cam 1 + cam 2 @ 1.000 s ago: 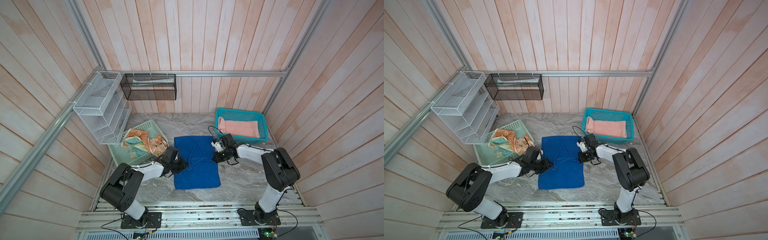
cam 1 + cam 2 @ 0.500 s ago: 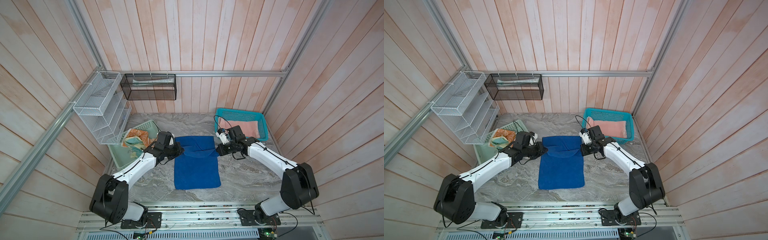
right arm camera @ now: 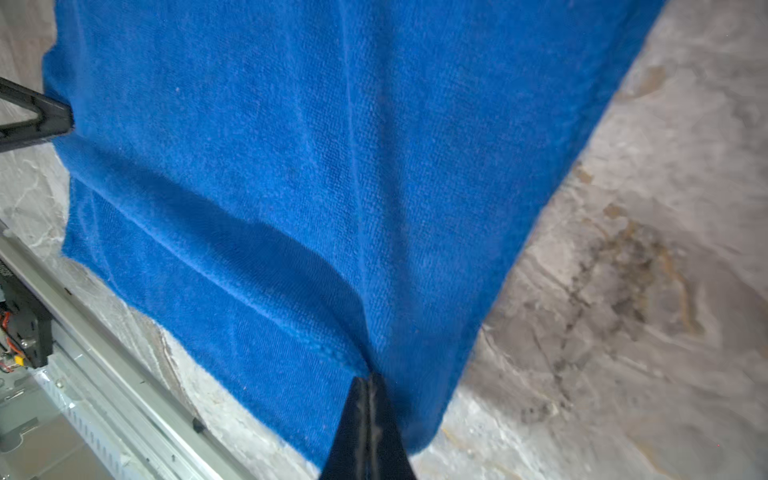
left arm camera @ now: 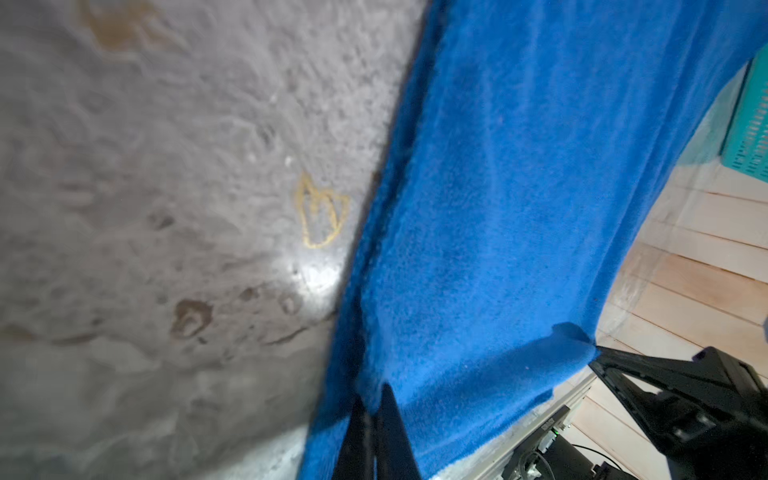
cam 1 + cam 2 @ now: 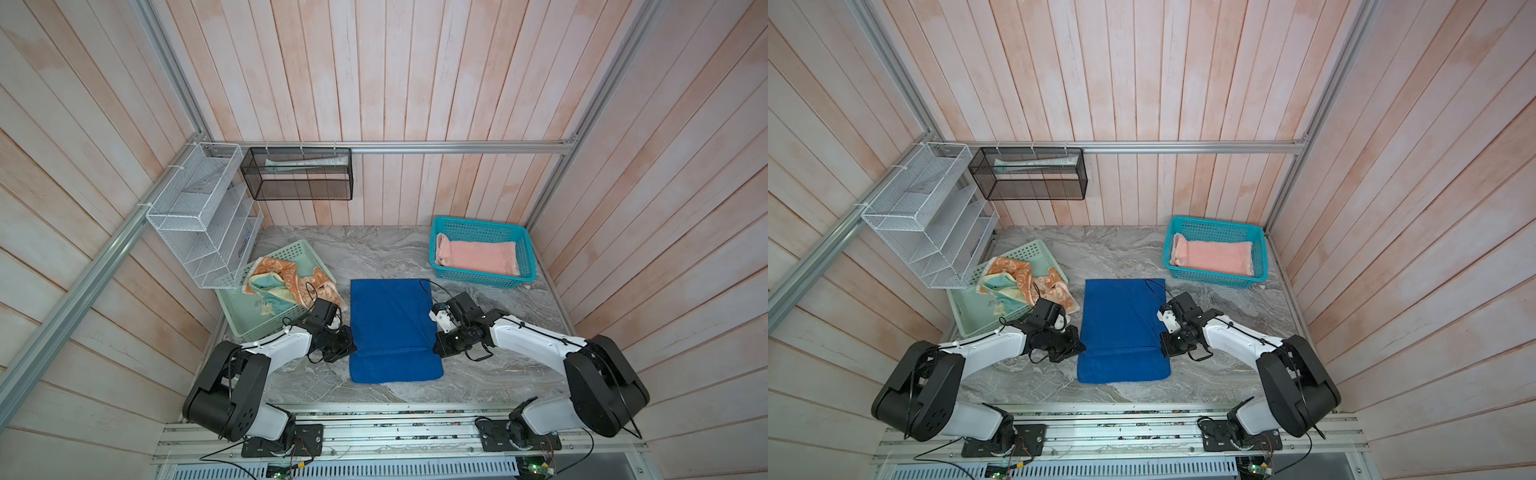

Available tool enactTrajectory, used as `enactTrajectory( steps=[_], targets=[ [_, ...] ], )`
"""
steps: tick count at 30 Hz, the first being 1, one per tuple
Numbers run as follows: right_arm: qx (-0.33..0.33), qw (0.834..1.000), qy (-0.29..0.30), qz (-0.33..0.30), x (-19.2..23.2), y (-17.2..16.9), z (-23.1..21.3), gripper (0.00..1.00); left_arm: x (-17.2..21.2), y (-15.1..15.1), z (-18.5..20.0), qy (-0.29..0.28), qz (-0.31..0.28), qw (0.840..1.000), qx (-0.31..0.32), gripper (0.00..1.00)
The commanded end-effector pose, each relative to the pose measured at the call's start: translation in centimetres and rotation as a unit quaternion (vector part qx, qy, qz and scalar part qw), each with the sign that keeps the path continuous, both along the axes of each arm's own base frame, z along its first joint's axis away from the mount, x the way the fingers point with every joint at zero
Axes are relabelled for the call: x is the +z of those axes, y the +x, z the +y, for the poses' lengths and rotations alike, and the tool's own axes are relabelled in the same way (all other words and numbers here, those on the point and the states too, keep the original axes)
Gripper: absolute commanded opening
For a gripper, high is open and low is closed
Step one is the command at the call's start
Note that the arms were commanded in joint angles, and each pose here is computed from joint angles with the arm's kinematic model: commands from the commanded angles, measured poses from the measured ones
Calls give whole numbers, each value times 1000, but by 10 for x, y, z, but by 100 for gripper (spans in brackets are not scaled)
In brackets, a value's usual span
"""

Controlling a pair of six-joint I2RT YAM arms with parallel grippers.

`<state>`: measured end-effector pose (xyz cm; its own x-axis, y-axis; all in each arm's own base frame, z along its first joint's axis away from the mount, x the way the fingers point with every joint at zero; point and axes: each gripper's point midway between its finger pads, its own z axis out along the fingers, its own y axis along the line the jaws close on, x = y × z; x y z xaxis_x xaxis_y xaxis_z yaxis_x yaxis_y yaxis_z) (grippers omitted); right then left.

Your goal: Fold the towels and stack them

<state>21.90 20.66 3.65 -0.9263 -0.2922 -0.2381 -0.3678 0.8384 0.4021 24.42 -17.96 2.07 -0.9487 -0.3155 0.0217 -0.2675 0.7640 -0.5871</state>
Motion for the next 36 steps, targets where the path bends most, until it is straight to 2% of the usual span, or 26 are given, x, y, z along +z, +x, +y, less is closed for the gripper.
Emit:
enactTrajectory(
  steps=[1,5,9,12,15,18,21,25,30,36],
  targets=[
    [-3,999,0,-43,7,32,6,0,6,22,-9,-12,-38,999,-11,0],
    [0,998,-19,-66,25,58,3,0,23,43,-12,5,-61,998,-23,0],
    [2,995,-42,-89,56,66,-5,0,54,55,-10,22,-89,995,-35,0],
    [-2,995,-43,-94,78,57,-11,0,78,51,-7,22,-106,994,-35,0],
    [-6,995,-34,-89,90,32,-12,0,89,34,-1,20,-101,994,-30,0],
    [-10,998,-18,-63,82,-1,-7,0,84,5,4,11,-80,997,-21,0],
    [-12,1000,4,-25,54,-30,-2,0,67,-22,3,-8,-54,998,-12,0],
    [-13,1000,5,-7,27,-40,2,0,34,-50,-8,-37,-13,999,-18,0],
    [-8,1000,-1,3,17,-38,6,0,11,-60,-6,-30,14,999,-21,0],
    [-17,1000,-7,-2,27,-39,1,0,21,-54,-5,-23,-1,999,-23,0]
  ],
)
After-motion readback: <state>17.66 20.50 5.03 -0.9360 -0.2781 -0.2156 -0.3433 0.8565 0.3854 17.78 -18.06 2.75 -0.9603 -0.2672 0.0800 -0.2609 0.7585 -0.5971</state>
